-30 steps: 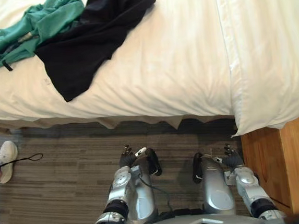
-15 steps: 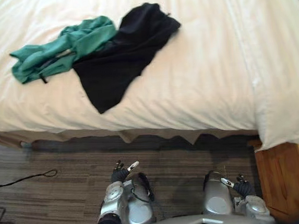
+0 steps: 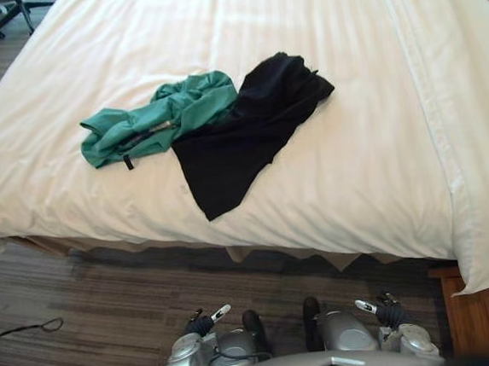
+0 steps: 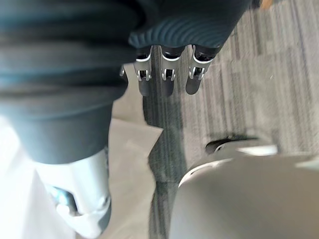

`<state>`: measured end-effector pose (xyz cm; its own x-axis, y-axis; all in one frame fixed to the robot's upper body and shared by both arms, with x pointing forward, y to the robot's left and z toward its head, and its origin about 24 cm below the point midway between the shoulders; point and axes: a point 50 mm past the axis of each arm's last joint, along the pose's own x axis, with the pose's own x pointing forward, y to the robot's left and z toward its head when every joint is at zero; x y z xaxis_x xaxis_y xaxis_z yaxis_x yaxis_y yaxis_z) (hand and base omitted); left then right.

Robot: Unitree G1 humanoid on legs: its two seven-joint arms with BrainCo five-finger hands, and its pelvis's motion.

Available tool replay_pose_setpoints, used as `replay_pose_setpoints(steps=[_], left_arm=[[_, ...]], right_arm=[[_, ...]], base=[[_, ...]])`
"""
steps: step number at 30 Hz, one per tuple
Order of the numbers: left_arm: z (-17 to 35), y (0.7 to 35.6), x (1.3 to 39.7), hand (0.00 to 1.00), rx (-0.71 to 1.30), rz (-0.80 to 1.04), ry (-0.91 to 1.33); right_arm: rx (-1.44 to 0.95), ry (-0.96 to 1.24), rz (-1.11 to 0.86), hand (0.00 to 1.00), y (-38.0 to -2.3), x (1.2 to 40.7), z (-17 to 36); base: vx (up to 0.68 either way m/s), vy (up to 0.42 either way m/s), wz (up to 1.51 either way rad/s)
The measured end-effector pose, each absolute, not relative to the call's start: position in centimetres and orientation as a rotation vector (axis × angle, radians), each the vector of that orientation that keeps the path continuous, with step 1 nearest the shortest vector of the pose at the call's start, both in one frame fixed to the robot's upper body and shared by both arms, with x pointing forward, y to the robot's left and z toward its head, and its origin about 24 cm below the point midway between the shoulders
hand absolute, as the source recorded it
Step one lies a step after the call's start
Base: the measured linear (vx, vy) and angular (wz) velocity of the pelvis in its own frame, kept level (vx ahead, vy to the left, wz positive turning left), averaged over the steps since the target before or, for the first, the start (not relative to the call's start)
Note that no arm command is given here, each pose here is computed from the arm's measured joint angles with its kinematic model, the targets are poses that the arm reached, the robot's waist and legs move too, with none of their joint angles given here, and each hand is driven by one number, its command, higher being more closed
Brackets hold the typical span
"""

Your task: Tidy the bed and pick cloth on bed and put in laundry

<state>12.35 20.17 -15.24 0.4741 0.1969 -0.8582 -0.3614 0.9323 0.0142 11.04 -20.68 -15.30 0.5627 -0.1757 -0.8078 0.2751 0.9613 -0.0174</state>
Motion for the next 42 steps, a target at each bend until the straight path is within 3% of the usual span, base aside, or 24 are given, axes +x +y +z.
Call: replay_pose_setpoints(steps=[9,14,19,28,42], left_arm=[[-15.6,20.2,10.8,0.0,-0.129,0.3,1.041],[-16.0,18.0,10.2,0.0,-0.084,0.185,1.044],[-15.7,19.6,10.5,0.0,0.0,0.16,1.047],[-15.8,18.5,11.0,0.0,0.106,0.077,1.051],[-15.6,19.3,10.9,0.0,0.087,0.281,1.028]], right_arm=[[0.131,0.966,-0.238,0.0,-20.4,10.0,-15.6],[0.082,1.036,-0.242,0.0,-22.4,8.3,-15.9],[0.158,1.068,-0.247,0.0,-20.7,7.1,-16.4],[0.102,1.039,-0.18,0.0,-20.4,7.6,-16.3],[0.153,1.074,-0.194,0.0,-20.5,7.0,-16.4]], base=[[-0.01,0.089,-0.15],[-0.04,0.301,-0.37],[-0.06,0.344,-0.24],[0.0,0.048,0.11],[0.0,-0.021,-0.28]])
